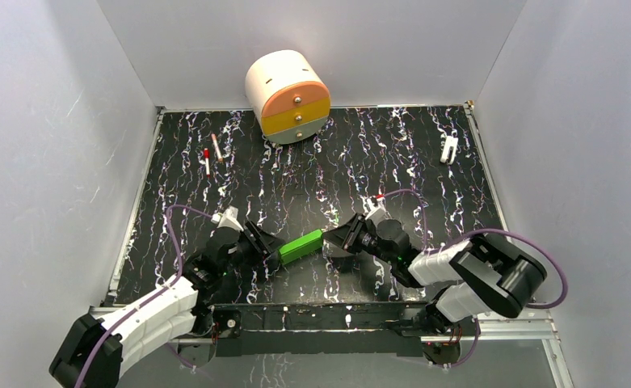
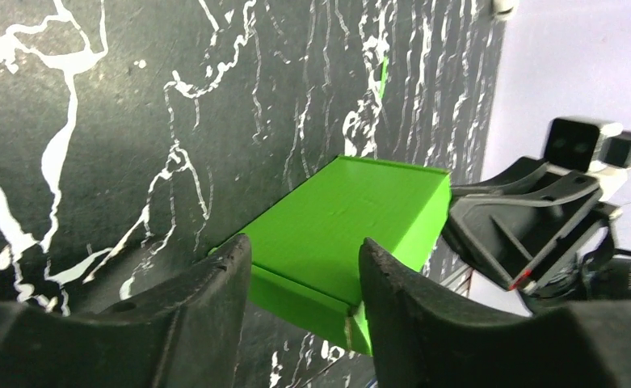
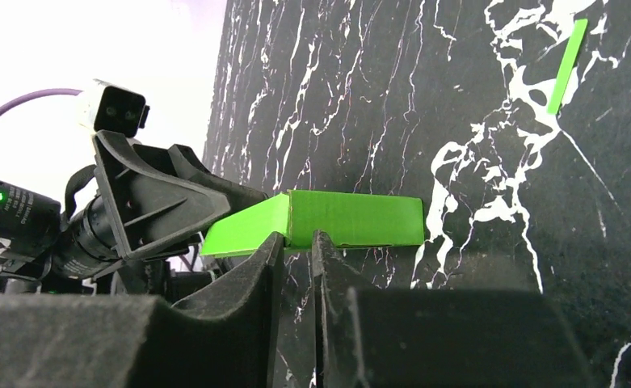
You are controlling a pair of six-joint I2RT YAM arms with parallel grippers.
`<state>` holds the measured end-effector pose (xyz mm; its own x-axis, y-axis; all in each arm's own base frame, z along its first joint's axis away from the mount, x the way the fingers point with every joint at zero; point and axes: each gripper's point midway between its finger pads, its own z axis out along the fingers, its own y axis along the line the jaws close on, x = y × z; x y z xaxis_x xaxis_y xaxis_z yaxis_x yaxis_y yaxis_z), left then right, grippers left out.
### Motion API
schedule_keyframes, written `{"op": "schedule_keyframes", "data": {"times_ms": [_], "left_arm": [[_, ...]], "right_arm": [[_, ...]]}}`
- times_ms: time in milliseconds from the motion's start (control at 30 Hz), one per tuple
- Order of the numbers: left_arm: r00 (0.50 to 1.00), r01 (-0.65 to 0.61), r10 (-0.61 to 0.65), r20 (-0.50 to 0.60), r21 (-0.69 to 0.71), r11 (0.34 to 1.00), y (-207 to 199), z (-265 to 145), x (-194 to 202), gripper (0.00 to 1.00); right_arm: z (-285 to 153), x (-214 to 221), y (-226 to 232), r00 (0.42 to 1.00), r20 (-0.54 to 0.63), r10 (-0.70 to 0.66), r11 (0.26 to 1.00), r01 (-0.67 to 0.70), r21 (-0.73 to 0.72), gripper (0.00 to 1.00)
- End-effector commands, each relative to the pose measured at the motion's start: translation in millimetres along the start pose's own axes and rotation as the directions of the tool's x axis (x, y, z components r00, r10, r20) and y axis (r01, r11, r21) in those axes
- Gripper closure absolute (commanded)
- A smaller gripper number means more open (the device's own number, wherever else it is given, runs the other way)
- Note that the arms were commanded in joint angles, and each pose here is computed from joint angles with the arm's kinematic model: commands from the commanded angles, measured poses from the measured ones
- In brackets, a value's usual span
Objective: Fold the paper box
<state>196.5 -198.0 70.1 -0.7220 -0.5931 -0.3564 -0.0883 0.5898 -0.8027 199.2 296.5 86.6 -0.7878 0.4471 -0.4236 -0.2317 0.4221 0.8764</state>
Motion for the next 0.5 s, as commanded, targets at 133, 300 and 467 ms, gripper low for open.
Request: {"op": "schedule_keyframes", "data": {"times_ms": [133, 300, 467], "left_arm": [[1.0, -0.013, 0.012, -0.025, -0.038, 0.999, 0, -10, -2, 0.35], [1.0, -0.024, 0.025, 0.012, -0.077, 0.997, 2, -15, -11, 0.24], [0.998, -0.037, 0.043, 0.044, -0.148, 0.988, 10, -24, -19, 0.19]], "right_arm": [[-4, 2, -21, 0.987, -0.092, -0.133, 0.979, 0.145, 0.143, 0.88], [-1, -8, -4, 0.98, -0.09, -0.179, 0.975, 0.189, 0.117, 0.66], [-3, -17, 19, 0.977, -0.07, -0.201, 0.976, 0.206, 0.068, 0.48]]}}
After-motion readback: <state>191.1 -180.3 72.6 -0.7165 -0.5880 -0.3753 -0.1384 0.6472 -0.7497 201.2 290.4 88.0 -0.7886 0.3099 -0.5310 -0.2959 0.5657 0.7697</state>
